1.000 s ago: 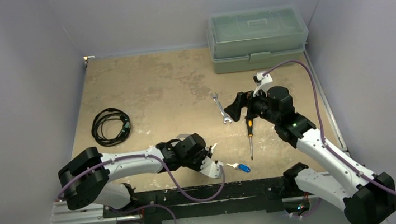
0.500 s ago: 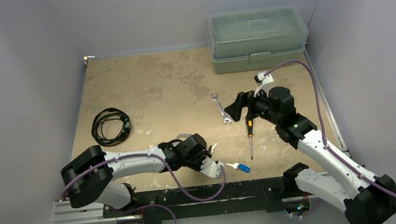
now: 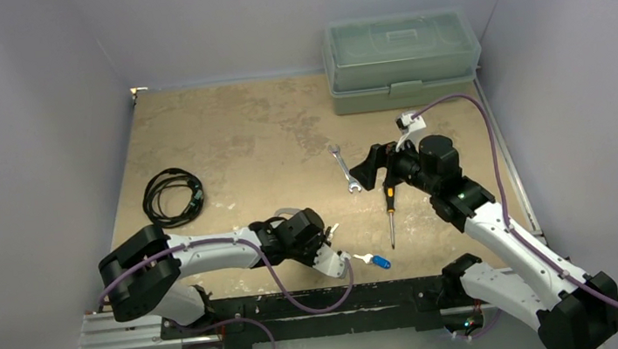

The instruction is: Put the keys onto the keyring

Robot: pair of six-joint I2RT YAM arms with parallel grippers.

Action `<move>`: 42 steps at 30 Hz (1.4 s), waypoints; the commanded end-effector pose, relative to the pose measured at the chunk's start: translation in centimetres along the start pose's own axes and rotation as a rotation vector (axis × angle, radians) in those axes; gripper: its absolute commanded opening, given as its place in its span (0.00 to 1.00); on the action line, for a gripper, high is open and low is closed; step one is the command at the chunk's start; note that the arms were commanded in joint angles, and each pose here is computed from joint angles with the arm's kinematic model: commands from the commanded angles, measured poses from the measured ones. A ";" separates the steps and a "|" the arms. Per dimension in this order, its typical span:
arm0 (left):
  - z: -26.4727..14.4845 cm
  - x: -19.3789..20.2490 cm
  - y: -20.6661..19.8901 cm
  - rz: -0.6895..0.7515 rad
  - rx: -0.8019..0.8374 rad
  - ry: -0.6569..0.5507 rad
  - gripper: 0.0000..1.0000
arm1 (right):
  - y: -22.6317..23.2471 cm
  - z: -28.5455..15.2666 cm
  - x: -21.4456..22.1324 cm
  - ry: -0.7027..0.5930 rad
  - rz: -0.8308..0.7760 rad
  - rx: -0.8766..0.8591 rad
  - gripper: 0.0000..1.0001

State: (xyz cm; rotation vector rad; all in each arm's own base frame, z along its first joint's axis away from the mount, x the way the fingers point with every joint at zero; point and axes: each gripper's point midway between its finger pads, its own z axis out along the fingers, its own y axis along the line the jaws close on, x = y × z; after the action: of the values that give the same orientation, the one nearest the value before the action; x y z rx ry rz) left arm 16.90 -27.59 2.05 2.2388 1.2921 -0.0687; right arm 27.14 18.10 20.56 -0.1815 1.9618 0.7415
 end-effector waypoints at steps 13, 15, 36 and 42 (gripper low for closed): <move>-1.9 -2.5 1.6 -0.022 -0.017 -0.071 0.00 | 0.6 0.0 -0.6 -0.025 -0.027 -0.034 0.99; -2.8 -3.2 2.0 -0.045 -0.029 -0.102 0.00 | 0.6 0.0 -0.6 -0.025 -0.027 -0.033 0.99; -14.2 -10.5 4.4 -0.249 -0.210 -0.581 0.00 | 6.2 -2.1 -2.8 -0.087 -0.066 -0.313 0.99; -16.5 -12.0 4.7 -0.259 -0.236 -0.691 0.00 | 11.2 -5.9 -2.8 -0.154 -0.149 -0.622 0.98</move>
State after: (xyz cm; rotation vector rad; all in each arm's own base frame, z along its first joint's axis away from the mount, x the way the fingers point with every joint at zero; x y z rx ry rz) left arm 11.88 -29.81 19.45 1.6875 1.1779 -0.5690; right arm 23.30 21.51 25.65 -0.4176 1.7392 1.0288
